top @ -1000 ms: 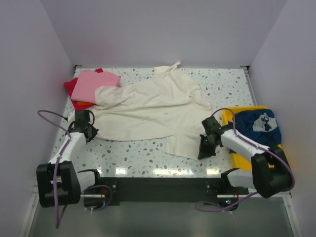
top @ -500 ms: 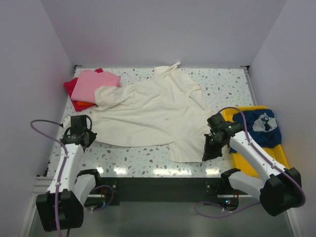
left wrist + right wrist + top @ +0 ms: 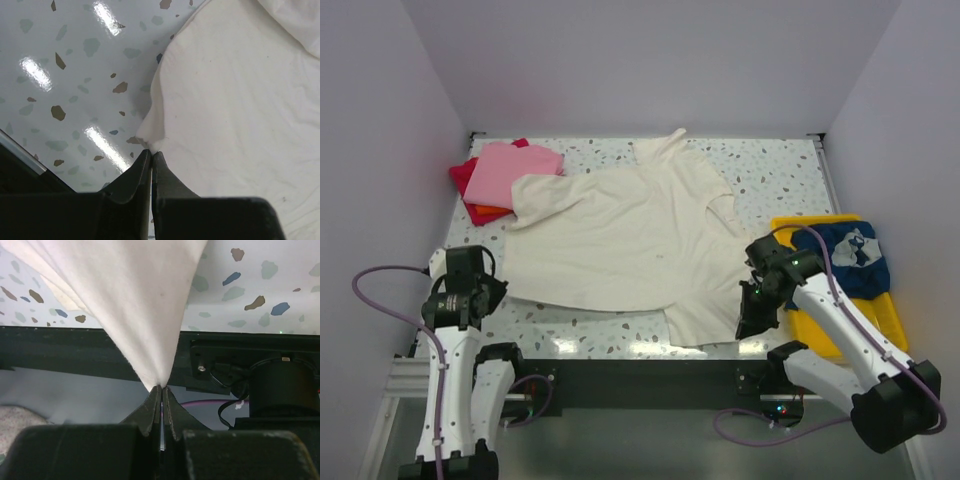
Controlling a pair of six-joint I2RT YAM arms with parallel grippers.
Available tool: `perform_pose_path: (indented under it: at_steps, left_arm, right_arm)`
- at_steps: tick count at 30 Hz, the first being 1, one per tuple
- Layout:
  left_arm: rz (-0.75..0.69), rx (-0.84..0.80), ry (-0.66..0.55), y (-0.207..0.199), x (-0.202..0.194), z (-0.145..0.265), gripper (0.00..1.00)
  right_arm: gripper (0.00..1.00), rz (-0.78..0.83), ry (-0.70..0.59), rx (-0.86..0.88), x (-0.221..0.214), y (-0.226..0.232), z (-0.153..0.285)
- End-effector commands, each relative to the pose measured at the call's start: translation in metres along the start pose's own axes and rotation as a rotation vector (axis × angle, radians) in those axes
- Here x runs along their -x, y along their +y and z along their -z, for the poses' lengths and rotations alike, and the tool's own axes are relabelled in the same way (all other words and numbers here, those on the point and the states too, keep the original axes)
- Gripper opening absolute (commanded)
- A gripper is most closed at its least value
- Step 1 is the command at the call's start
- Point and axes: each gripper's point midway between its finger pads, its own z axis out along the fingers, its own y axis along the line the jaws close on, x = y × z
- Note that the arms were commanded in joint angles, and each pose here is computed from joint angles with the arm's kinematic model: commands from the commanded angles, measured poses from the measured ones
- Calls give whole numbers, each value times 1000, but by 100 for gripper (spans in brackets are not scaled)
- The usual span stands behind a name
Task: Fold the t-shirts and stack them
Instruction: Fold the tshirt
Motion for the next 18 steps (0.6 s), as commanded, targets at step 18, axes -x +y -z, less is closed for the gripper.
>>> perform_pose_path:
  at_steps: [18]
  left_arm:
    - [-33, -100, 9, -68, 27, -48, 0]
  right_arm:
    - [0, 60, -314, 114, 163, 87, 33]
